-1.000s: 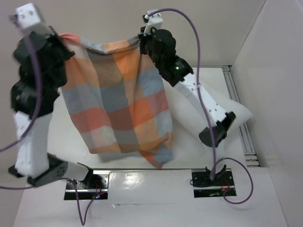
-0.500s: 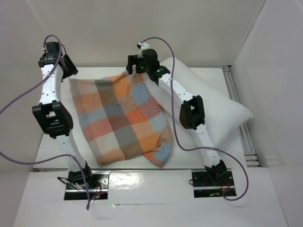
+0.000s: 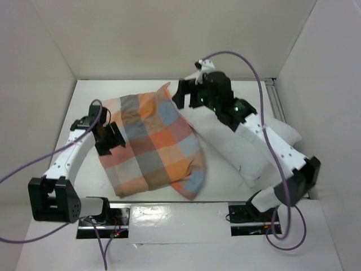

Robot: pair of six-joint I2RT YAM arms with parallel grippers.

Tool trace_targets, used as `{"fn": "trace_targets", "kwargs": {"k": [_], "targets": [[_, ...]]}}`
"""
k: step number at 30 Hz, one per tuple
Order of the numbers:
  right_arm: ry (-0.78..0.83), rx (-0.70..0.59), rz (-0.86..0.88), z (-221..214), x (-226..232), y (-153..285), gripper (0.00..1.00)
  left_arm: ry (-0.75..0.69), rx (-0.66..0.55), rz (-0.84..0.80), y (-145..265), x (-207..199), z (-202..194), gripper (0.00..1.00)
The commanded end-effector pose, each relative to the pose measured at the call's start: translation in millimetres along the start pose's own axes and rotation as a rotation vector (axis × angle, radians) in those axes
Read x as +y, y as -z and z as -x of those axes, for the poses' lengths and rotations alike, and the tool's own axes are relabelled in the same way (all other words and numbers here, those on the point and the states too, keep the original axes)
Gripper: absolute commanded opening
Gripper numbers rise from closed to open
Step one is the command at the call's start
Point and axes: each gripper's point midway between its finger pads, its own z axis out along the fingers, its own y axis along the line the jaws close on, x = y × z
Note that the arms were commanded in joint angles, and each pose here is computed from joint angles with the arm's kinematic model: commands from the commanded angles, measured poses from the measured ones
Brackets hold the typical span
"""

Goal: Put the pillow into the pillowcase

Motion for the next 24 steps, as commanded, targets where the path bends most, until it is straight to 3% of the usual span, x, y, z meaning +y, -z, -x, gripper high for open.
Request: {"fn": "trace_targets", "kwargs": {"k": [1,8,15,17,18,19,20,21,22,24], "targets": [[-0.043,0.351,-0.154,-131,-20,34,0.99,0.096,0.124,-0.031,-11,0,-57,0.78],[-0.147,0.619,-0.265,-260,-14,95,0.99,0.108,0.3,0.024,-26,7,-140,0.79],[-0.283,0.674,-0.221,-324,-2,109,0.99,0.108,0.301,0.074,-39,12,-161,0.79],[-0.317,0.672,-0.204,-334,2,110,0.97,0.108,0.299,0.087,-45,13,-163,0.73],[-0.328,0.677,-0.206,-345,1,109,0.94,0.107,0.286,0.088,-51,11,-159,0.56],[-0.329,0.675,-0.204,-347,0,108,0.9,0.093,0.289,0.088,-54,11,-159,0.4],[-0.321,0.679,-0.195,-352,3,107,0.73,0.083,0.278,0.073,-52,3,-152,0.2],[-0.316,0.675,-0.207,-354,0,104,0.63,0.061,0.264,0.069,-52,1,-147,0.0],[-0.307,0.675,-0.209,-354,3,101,0.38,0.05,0.233,0.065,-47,-5,-135,0.0],[-0.283,0.645,-0.229,-345,0,96,0.16,0.032,0.175,0.104,-34,0,-120,0.0]]}}
